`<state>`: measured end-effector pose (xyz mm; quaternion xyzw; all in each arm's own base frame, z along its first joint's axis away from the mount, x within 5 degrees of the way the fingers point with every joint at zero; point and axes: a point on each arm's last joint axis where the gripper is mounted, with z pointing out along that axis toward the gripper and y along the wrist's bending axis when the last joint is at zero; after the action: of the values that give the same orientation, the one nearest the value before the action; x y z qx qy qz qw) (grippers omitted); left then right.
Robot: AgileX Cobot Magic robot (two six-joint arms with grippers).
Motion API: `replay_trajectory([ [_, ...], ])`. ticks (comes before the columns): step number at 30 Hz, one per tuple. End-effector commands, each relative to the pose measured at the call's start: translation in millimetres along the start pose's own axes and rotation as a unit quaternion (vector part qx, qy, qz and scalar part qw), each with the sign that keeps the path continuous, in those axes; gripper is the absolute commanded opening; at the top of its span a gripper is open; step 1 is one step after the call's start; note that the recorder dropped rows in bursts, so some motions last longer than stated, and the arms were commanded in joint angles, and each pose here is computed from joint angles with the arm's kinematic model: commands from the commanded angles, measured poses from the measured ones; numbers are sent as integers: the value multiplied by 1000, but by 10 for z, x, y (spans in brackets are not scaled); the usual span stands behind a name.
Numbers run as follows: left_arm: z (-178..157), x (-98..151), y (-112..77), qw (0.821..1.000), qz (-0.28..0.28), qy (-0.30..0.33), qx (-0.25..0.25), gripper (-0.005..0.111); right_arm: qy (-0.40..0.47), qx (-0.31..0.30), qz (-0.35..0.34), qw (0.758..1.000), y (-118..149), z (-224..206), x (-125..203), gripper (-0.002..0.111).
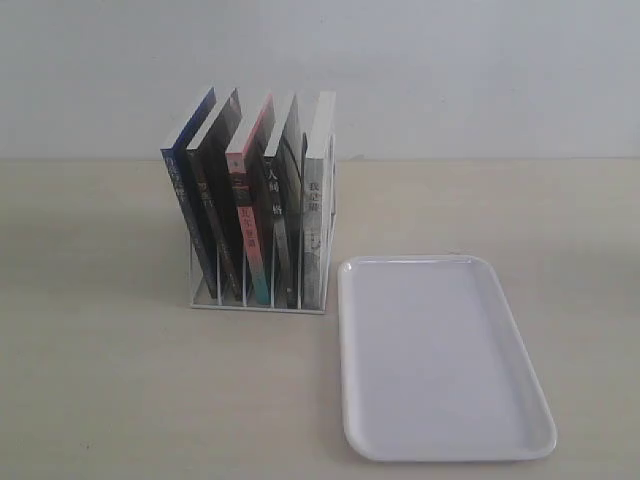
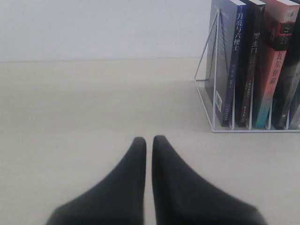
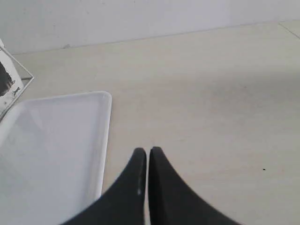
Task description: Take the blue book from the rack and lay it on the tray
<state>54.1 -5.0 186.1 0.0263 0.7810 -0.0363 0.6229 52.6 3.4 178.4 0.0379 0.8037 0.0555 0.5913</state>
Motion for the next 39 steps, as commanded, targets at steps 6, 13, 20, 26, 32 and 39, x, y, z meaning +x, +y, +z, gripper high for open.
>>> replay_trajectory([
  [6,1,9,1,1000,-4,-1,-1,4,-57,-3,-6,998,5,-8,-103,1],
  [13,1,9,1,1000,-4,-1,-1,4,-103,-6,-5,995,12,-22,-187,1],
  [20,1,9,1,1000,-4,-1,-1,4,-239,-19,7,971,30,-107,-422,1],
  [26,1,9,1,1000,-4,-1,-1,4,-357,-54,66,930,58,-277,-681,1],
  [32,1,9,1,1000,-4,-1,-1,4,-327,-49,46,943,161,-503,-1295,1],
  [39,1,9,1,1000,-4,-1,-1,4,-35,4,-17,999,251,-157,-1957,1],
])
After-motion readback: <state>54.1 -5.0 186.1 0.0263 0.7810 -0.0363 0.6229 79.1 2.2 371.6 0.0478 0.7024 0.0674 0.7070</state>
